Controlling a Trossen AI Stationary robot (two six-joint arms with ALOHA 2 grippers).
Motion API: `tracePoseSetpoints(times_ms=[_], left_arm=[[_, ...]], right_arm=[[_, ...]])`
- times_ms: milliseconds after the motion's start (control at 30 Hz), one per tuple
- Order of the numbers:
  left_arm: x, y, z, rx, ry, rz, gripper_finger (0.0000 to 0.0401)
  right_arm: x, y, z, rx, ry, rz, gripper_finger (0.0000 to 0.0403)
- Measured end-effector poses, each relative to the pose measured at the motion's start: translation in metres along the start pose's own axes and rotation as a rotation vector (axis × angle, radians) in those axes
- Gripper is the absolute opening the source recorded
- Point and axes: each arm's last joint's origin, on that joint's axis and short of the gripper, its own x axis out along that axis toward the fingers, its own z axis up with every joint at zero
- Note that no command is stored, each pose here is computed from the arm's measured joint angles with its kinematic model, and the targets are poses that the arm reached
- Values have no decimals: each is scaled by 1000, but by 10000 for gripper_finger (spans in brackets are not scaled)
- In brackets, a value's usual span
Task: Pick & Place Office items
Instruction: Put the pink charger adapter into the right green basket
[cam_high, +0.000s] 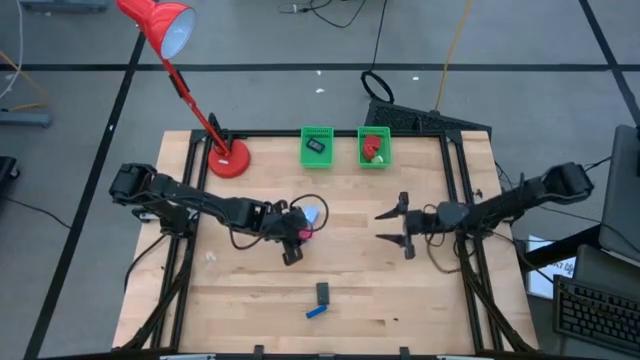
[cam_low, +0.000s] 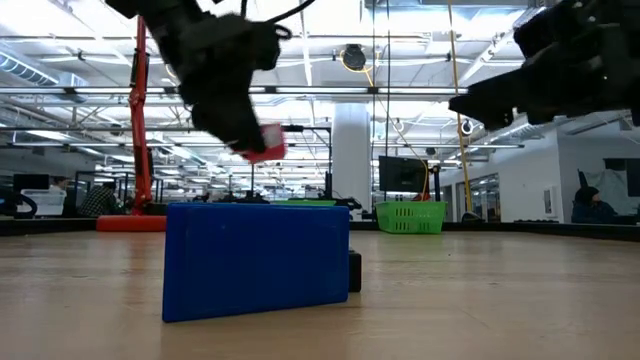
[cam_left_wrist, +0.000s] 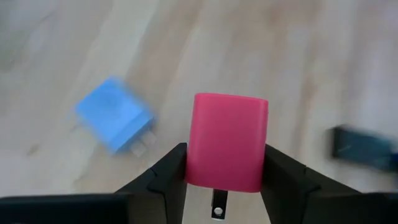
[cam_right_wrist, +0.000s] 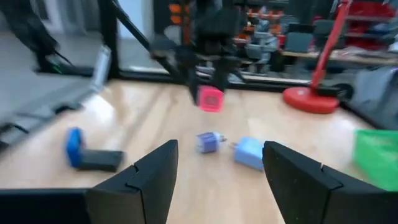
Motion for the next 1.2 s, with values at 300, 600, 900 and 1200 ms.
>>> tracePoseSetpoints(times_ms=[300,600,900,1200], left_arm=[[-4,-12,23,-4,-186,-235,162],[-5,-12,28,-69,-205,-292,157],[-6,-17,27,-72,-190,-354,163],[-6,-17,27,-91,-188,-354,163]], right_arm=[[52,24,11,-311,120,-135,242],[105,54,24,-686,114,-77,276],[133,55,26,-715,74,-9,260],[139,53,31,-753,4,-18,253]])
